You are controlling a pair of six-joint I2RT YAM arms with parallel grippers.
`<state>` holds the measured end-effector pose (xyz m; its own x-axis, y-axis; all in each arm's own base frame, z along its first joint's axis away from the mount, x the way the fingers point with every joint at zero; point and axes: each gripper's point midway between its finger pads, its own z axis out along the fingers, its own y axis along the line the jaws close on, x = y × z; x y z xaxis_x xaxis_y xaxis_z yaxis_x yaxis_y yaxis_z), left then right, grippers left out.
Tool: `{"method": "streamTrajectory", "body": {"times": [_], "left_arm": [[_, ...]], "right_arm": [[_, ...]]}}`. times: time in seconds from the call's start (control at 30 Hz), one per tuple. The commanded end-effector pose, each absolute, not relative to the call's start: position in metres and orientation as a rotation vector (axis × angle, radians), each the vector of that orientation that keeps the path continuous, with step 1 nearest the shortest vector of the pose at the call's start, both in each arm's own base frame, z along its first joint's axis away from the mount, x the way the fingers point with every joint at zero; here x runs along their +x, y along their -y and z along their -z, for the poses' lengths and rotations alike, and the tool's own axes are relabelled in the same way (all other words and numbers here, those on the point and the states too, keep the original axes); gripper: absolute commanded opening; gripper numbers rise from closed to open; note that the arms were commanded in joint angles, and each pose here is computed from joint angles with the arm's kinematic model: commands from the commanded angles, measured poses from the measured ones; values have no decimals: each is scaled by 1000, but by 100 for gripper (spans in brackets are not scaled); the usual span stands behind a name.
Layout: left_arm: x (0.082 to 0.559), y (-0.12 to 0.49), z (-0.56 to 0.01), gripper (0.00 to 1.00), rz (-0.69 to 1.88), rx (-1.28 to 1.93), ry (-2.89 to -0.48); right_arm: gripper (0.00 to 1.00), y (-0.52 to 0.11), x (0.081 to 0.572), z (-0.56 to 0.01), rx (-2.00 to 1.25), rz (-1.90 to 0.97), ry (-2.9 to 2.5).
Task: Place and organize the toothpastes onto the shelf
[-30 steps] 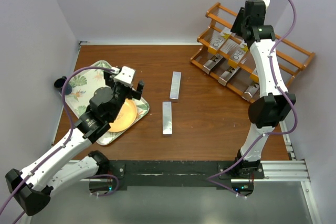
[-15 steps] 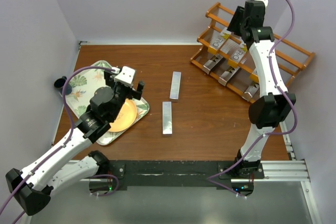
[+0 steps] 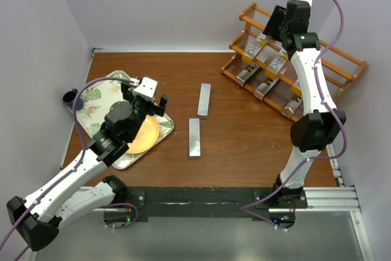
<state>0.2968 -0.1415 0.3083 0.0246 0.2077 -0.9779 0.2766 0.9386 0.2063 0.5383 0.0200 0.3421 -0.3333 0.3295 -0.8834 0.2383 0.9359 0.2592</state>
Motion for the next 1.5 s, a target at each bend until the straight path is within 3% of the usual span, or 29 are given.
{"method": "streamTrajectory", "body": {"times": [0.0, 0.67, 1.07, 1.3, 1.47], "left_arm": [[297, 142, -311, 99, 78, 365, -1543], [296, 142, -313, 99, 80, 364, -1539], [295, 145, -314, 99, 106, 365, -1536], [297, 149, -311, 99, 129, 359, -1557], [300, 149, -307, 99, 124, 343, -1578]], "right_arm": [[65, -28, 530, -386, 399, -184, -1818], [66, -34, 518, -394, 360, -218, -1814], [81, -45, 453, -427, 217, -280, -1747], [98, -62, 400, -373, 122, -373, -1838], [98, -80, 369, -324, 88, -470, -1899]]}}
